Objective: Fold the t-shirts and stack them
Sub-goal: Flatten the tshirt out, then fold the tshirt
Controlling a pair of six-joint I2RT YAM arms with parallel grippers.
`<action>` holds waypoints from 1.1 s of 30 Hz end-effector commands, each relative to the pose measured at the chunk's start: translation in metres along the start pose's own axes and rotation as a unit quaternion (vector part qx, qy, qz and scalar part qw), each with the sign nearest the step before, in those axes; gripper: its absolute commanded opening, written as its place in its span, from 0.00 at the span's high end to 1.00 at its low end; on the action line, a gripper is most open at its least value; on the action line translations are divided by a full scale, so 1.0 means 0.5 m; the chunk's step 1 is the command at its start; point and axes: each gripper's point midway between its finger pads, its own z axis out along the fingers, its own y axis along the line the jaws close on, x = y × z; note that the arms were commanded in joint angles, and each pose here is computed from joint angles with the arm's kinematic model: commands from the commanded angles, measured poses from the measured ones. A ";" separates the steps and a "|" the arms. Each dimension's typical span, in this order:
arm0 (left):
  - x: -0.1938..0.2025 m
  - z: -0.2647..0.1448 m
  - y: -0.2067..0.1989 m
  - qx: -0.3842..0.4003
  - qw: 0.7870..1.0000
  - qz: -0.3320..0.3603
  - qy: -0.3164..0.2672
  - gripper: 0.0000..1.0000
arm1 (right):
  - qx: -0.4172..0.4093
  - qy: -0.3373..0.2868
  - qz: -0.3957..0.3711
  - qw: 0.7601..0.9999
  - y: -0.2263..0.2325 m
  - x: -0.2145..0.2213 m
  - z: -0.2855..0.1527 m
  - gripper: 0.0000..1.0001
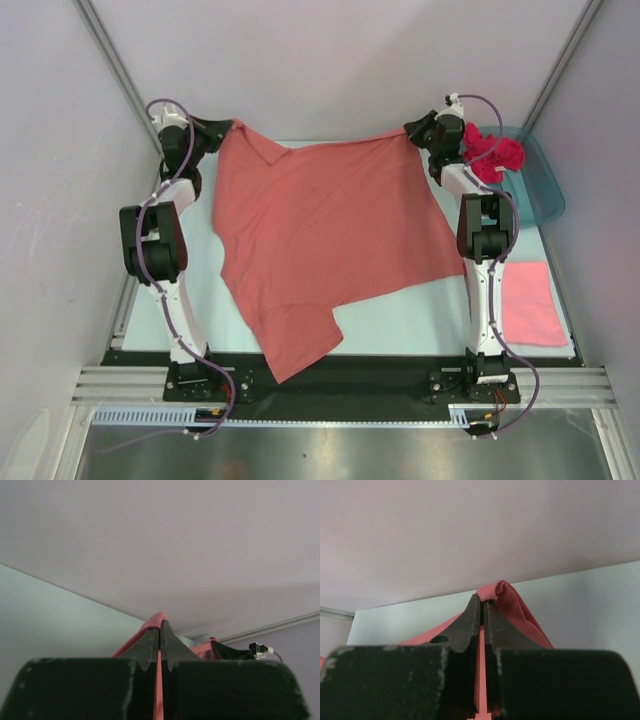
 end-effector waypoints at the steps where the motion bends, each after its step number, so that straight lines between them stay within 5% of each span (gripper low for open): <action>1: -0.008 0.017 -0.028 0.019 1.000 0.009 0.011 1.00 | -0.012 -0.003 0.002 1.000 0.015 -0.016 0.023 1.00; 15: 0.008 -0.006 0.009 -0.040 0.999 0.006 0.030 1.00 | -0.015 0.027 0.014 0.999 0.016 -0.027 0.022 0.96; 33: 0.116 -0.221 -0.080 -0.058 0.990 -0.075 0.105 1.00 | 0.044 0.191 0.108 0.975 -0.013 -0.001 -0.108 1.00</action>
